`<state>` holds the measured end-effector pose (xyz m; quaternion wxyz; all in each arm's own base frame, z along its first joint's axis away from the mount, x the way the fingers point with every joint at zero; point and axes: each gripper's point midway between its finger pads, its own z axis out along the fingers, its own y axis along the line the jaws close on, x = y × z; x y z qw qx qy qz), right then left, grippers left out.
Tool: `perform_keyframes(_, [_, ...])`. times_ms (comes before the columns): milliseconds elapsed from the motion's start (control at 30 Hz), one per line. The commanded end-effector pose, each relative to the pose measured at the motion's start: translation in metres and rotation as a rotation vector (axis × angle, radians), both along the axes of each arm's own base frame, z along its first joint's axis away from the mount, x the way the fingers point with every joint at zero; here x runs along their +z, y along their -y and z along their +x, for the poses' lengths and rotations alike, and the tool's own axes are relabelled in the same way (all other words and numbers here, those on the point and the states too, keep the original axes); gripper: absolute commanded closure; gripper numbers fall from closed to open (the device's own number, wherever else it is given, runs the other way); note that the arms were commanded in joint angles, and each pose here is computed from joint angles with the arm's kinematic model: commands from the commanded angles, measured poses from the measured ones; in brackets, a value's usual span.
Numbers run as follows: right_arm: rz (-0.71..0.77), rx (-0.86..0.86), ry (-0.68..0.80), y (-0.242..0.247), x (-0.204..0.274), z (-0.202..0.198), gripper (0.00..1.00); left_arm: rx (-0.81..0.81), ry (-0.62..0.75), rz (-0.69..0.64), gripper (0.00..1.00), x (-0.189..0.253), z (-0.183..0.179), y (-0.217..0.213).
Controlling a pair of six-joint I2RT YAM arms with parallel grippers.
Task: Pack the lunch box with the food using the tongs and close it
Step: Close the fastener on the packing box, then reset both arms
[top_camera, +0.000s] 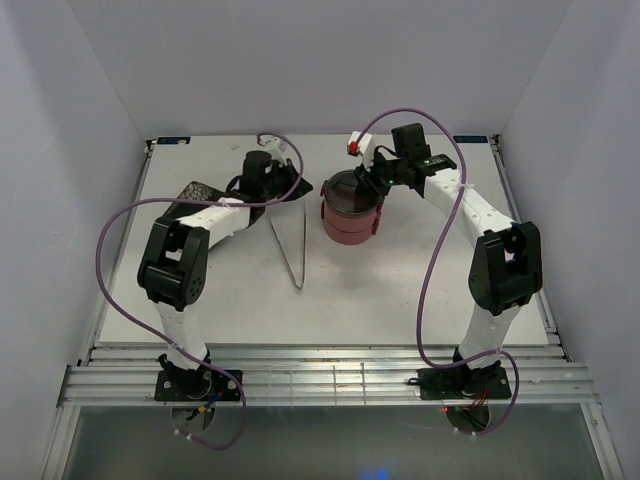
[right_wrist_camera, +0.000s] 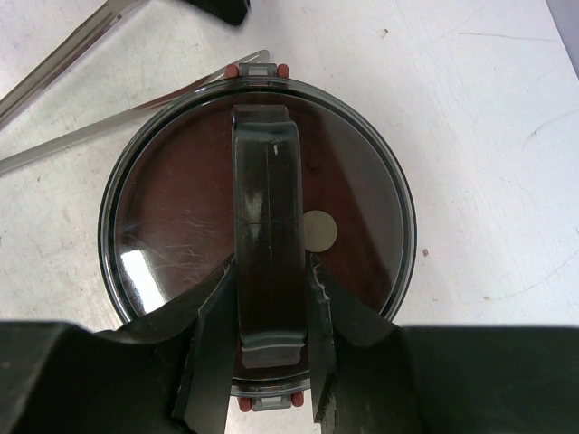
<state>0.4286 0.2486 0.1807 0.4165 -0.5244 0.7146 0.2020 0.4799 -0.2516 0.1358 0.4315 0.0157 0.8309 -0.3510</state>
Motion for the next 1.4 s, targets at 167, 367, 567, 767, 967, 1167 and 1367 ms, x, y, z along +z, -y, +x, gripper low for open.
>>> perform_keyframes(167, [-0.068, -0.021, -0.153, 0.01, -0.041, -0.018, 0.83, -0.316, -0.01, -0.068, 1.0, -0.009, -0.079, 0.128])
perform_keyframes(367, [-0.062, -0.029, -0.156, 0.012, -0.04, -0.015, 0.84, -0.246, -0.02, -0.083, 1.0, -0.005, -0.075, 0.098])
perform_keyframes(567, [-0.068, -0.032, -0.16, 0.016, -0.041, -0.015, 0.84, -0.053, 0.001, -0.013, 1.0, 0.007, -0.028, 0.026])
perform_keyframes(767, [-0.076, -0.031, -0.163, 0.017, -0.043, -0.016, 0.84, -0.062, 0.038, -0.023, 1.0, 0.023, -0.017, 0.016])
perform_keyframes(967, [-0.092, 0.008, -0.126, 0.034, -0.037, -0.02, 0.77, -0.091, 0.104, -0.014, 0.96, 0.047, -0.032, 0.011])
perform_keyframes(1167, [-0.135, 0.047, -0.096, 0.048, -0.037, -0.026, 0.65, -0.077, 0.215, -0.029, 0.71, 0.098, -0.05, 0.0])
perform_keyframes(1367, [-0.112, 0.06, -0.079, 0.048, -0.026, -0.03, 0.26, -0.06, 0.267, -0.037, 0.02, 0.122, -0.066, -0.009])
